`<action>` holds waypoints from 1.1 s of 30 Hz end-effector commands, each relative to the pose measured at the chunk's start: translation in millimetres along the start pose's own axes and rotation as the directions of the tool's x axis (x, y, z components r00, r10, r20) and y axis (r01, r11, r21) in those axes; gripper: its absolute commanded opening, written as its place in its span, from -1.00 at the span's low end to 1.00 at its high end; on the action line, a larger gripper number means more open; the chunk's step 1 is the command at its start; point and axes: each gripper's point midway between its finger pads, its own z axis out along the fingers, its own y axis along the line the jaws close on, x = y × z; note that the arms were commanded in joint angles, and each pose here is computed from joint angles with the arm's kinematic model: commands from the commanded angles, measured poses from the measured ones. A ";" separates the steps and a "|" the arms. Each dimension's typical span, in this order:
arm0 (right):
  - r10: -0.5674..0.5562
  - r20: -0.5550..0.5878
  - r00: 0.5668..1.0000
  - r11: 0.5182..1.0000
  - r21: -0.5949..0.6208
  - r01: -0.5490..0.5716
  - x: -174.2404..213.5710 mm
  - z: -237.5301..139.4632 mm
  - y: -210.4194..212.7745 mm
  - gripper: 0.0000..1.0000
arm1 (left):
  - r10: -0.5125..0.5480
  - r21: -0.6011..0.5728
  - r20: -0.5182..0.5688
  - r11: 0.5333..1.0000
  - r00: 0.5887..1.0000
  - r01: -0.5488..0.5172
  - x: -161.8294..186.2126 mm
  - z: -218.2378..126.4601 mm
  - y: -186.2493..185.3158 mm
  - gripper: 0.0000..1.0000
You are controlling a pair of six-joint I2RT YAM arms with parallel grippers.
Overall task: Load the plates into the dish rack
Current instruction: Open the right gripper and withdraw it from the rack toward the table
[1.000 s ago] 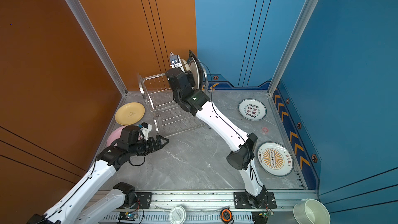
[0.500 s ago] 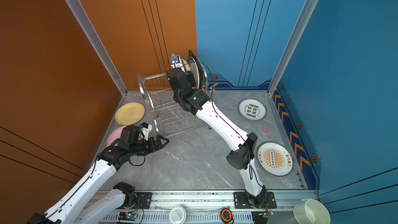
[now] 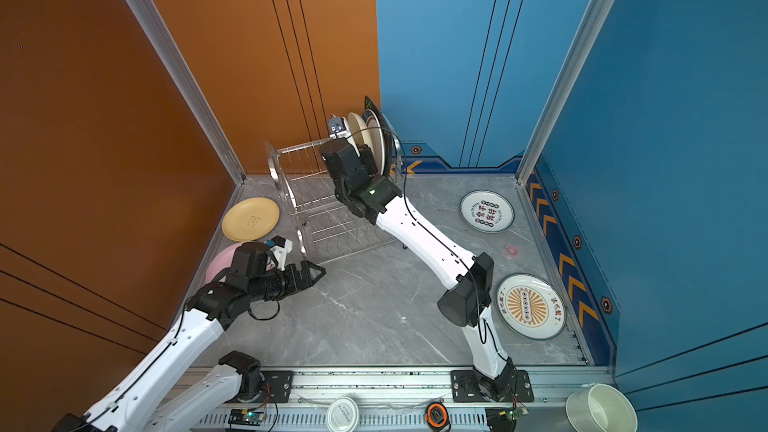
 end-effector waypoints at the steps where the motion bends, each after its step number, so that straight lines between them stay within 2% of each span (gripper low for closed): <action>1: 0.041 0.003 0.999 0.999 -0.003 -0.041 -6.6 -4.2 -12.8 -0.78 | 0.006 -0.003 0.013 1.000 1.000 -0.006 -0.3 -4.9 -2.2 0.96; 5: 0.038 0.002 0.999 0.999 -0.003 -0.038 -8.0 -7.0 -14.3 -0.50 | 0.006 -0.001 0.020 1.000 1.000 -0.006 -0.9 -7.6 -3.1 0.96; 11: 0.033 0.007 0.999 0.999 0.005 -0.033 -11.8 -13.3 -18.8 -0.22 | 0.005 0.003 0.017 1.000 1.000 -0.005 1.3 -8.1 -3.1 0.96; 23: 0.057 0.017 0.998 0.998 -0.034 -0.057 -27.4 -42.4 -28.6 0.10 | 0.016 -0.011 0.035 1.000 0.999 -0.016 0.2 -15.1 -2.5 0.96; 33: 0.124 -0.021 0.992 0.983 -0.134 -0.126 -32.2 -84.6 -45.0 0.17 | 0.013 -0.013 0.047 1.000 0.999 -0.013 0.5 -20.1 -2.9 0.96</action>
